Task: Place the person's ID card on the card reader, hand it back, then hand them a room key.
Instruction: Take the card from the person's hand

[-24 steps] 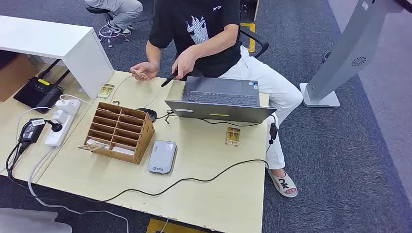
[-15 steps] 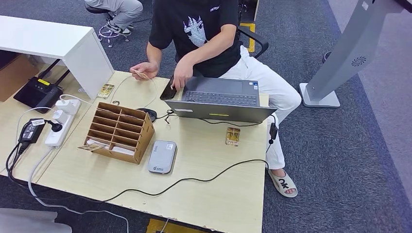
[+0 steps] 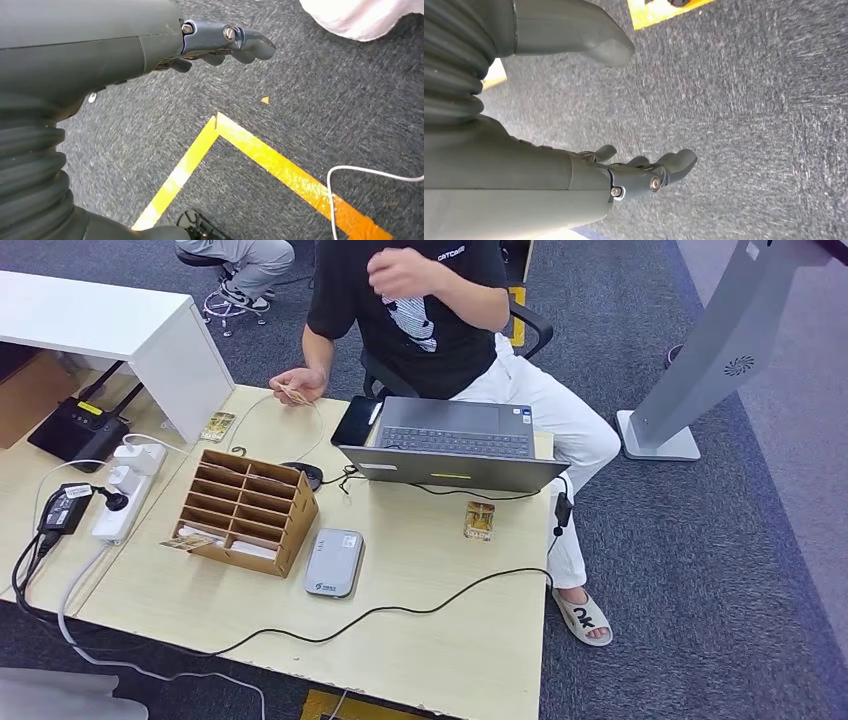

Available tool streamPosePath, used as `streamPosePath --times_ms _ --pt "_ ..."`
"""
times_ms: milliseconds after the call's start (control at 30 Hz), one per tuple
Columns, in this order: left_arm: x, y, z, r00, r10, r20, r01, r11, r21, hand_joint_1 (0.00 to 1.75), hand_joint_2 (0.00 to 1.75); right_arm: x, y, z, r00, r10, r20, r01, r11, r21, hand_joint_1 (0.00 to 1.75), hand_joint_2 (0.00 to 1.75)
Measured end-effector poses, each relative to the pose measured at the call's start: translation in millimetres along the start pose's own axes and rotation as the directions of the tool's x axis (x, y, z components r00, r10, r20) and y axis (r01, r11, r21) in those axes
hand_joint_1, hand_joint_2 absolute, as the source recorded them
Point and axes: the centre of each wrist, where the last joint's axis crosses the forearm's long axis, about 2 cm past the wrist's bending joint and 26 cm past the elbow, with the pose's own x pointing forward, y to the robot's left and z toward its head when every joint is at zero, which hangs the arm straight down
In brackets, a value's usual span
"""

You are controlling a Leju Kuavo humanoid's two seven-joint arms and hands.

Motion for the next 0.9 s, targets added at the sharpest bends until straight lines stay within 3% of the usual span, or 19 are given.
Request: streamPosePath --times_ms 200,300,333,367,433,500,533,667,767,900 --pt "0 1 0 0.997 0.069 -0.046 -0.067 0.997 0.039 0.00 1.75 1 -2 -1 0.998 -0.052 -0.030 0.051 0.998 -0.025 0.00 1.75" --pt "0 1 -1 0.995 0.096 -0.021 -0.096 0.995 0.029 0.00 1.75 1 -3 -2 0.998 -0.055 -0.010 0.055 0.998 0.001 0.00 0.44" --pt "0 1 -1 0.994 0.107 -0.010 -0.107 0.994 0.027 0.00 1.31 1 -4 -3 0.999 -0.054 0.000 0.054 0.999 0.007 0.00 0.00" --pt "0 2 -1 0.993 0.117 0.000 -0.117 0.993 0.032 0.00 0.87 1 -4 -3 0.999 -0.053 0.006 0.052 0.999 0.010 0.00 0.00" --pt "0 3 -1 0.991 0.134 0.008 -0.135 0.989 0.062 0.00 0.00 0 -4 -3 0.999 -0.049 0.010 0.049 0.999 0.010 0.00 0.87" --pt "-1 4 -2 0.989 0.147 0.013 -0.148 0.982 0.121 0.00 0.00 0 -4 -3 0.999 -0.044 0.006 0.044 0.999 0.003 0.00 1.75" --pt "-1 6 -3 0.990 0.141 0.025 -0.144 0.977 0.155 0.00 0.00 0 -5 -3 0.999 -0.041 0.003 0.041 0.999 -0.004 0.00 1.75" --pt "8 22 -13 0.973 0.163 0.165 -0.207 0.931 0.301 0.00 1.75 -1 -7 -4 0.999 -0.038 -0.017 0.038 0.998 -0.045 0.00 1.75" --pt "15 43 -24 0.924 0.299 0.237 -0.376 0.819 0.434 0.00 1.75 -3 -9 -5 0.998 -0.053 -0.043 0.050 0.995 -0.081 0.00 1.75" --pt "17 65 -33 0.891 0.378 0.252 -0.454 0.719 0.527 0.00 1.75 -6 -12 -6 0.996 -0.067 -0.061 0.061 0.993 -0.100 0.00 1.75"
